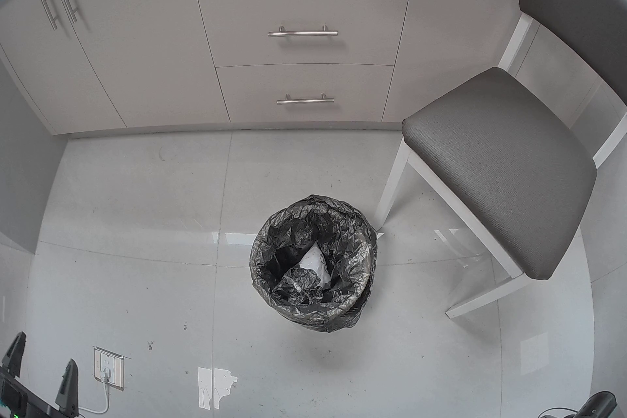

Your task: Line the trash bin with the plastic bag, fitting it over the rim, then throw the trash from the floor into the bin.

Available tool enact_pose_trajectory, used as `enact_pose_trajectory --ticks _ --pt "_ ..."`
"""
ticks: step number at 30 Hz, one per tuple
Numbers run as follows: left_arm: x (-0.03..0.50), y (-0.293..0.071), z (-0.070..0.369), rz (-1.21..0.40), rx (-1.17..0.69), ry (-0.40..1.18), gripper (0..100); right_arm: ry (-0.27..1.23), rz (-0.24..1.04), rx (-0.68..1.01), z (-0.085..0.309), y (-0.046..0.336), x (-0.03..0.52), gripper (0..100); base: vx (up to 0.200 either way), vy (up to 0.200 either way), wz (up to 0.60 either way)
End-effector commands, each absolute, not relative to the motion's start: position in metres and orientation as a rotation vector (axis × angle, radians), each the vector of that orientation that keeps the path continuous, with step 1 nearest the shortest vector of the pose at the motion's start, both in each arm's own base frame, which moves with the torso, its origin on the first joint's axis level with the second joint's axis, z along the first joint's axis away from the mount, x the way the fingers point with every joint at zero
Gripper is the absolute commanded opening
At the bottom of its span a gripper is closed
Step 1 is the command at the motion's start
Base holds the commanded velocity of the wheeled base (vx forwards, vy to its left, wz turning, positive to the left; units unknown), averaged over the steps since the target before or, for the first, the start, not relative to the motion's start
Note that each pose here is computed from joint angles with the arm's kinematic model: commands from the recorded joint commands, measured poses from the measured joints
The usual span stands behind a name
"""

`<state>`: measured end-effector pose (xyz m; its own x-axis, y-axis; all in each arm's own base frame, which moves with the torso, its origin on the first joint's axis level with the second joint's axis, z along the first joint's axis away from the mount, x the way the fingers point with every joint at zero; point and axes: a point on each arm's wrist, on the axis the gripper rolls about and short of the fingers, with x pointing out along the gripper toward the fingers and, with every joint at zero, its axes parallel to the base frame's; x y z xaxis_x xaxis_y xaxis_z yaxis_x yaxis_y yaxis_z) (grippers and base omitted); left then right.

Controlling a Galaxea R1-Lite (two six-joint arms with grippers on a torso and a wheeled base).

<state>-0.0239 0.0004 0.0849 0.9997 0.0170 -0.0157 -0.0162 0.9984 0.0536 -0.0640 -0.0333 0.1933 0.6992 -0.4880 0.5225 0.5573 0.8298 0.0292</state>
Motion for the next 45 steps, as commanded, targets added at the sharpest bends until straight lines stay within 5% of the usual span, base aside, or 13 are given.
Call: enact_pose_trajectory --ticks 1,14,22,28,34,39,42,45 --pt "-0.024 -0.001 0.079 -0.045 0.032 0.005 100 -0.548 -0.584 -0.144 0.189 -0.034 -0.065 100 0.0 0.0 0.0" --pt "-0.023 0.0 0.076 -0.012 0.02 0.012 100 -0.554 -0.735 -0.252 0.231 -0.029 -0.078 100 0.0 0.0 0.0" --pt "-0.023 0.0 0.076 -0.008 0.018 0.009 100 -0.543 -0.849 -0.228 0.2 -0.022 -0.07 100 0.0 0.0 0.0" --pt "-0.023 0.0 0.076 -0.008 0.018 0.009 100 -0.347 -0.98 -0.324 0.155 -0.015 -0.055 100 0.0 0.0 0.0" --pt "-0.023 0.0 0.076 -0.008 0.018 0.009 100 -0.261 -0.892 -0.278 0.122 -0.016 -0.042 100 0.0 0.0 0.0" --pt "-0.023 0.0 0.076 -0.008 0.018 0.009 100 -0.021 -0.531 0.0 0.08 -0.011 -0.027 100 0.0 0.0 0.0" --pt "-0.023 0.0 0.076 -0.008 0.018 0.009 100 -0.019 -0.498 0.026 0.082 -0.011 -0.028 100 0.0 0.0 0.0" --pt "-0.023 0.0 0.076 -0.008 0.018 0.009 100 -0.033 -0.325 0.041 0.082 -0.007 -0.026 100 0.0 0.0 0.0"
